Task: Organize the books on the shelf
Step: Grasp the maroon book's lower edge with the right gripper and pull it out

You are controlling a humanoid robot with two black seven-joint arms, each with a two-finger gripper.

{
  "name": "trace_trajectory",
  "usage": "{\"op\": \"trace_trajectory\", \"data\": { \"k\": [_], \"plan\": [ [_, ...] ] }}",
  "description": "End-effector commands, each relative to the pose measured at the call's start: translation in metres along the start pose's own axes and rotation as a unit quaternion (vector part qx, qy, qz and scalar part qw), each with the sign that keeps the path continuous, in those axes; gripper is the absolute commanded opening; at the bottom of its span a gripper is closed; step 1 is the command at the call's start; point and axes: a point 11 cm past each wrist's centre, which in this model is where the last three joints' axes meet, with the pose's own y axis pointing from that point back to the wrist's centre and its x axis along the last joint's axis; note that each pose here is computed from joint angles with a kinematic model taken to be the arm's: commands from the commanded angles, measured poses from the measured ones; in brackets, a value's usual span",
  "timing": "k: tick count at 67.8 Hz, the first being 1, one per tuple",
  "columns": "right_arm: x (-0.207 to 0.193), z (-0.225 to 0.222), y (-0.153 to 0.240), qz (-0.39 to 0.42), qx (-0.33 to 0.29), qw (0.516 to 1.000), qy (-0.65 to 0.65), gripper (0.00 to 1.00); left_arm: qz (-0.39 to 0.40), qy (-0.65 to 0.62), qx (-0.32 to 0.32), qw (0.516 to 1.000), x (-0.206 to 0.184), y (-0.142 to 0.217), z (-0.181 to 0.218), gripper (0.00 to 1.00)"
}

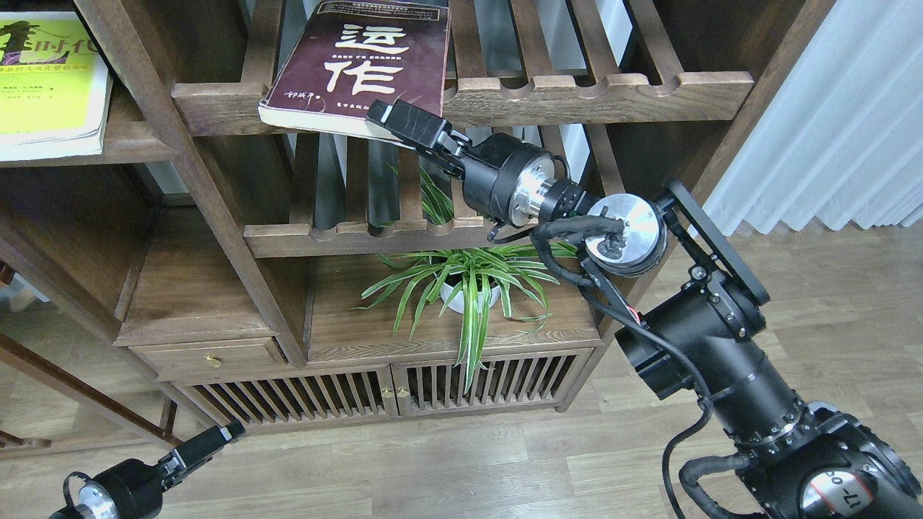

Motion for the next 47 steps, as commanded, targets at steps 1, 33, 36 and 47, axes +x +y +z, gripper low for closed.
{"op": "trace_trajectory", "data": {
  "k": [1, 33, 36, 47],
  "plan": [
    [0.001, -0.004, -0.002, 0.011, 0.002, 1.000, 0.000, 0.90, -0.001, 0.001, 0.001, 1.000, 0.000, -0.001, -0.001, 1.00],
    [0.000, -0.027, -0.016, 0.039, 0.012, 0.999, 0.011, 0.90, 0.014, -0.001, -0.005, 1.000, 0.009, 0.000, 0.002, 1.00],
    [-0.001, -0.028, -0.016, 0.038, 0.013, 0.999, 0.013, 0.90, 0.014, -0.001, -0.005, 1.000, 0.009, -0.001, 0.002, 1.00],
    [-0.005, -0.031, -0.017, 0.033, 0.014, 0.999, 0.015, 0.81, 0.016, 0.000, -0.006, 1.000, 0.010, -0.002, 0.001, 1.00]
  ]
}}
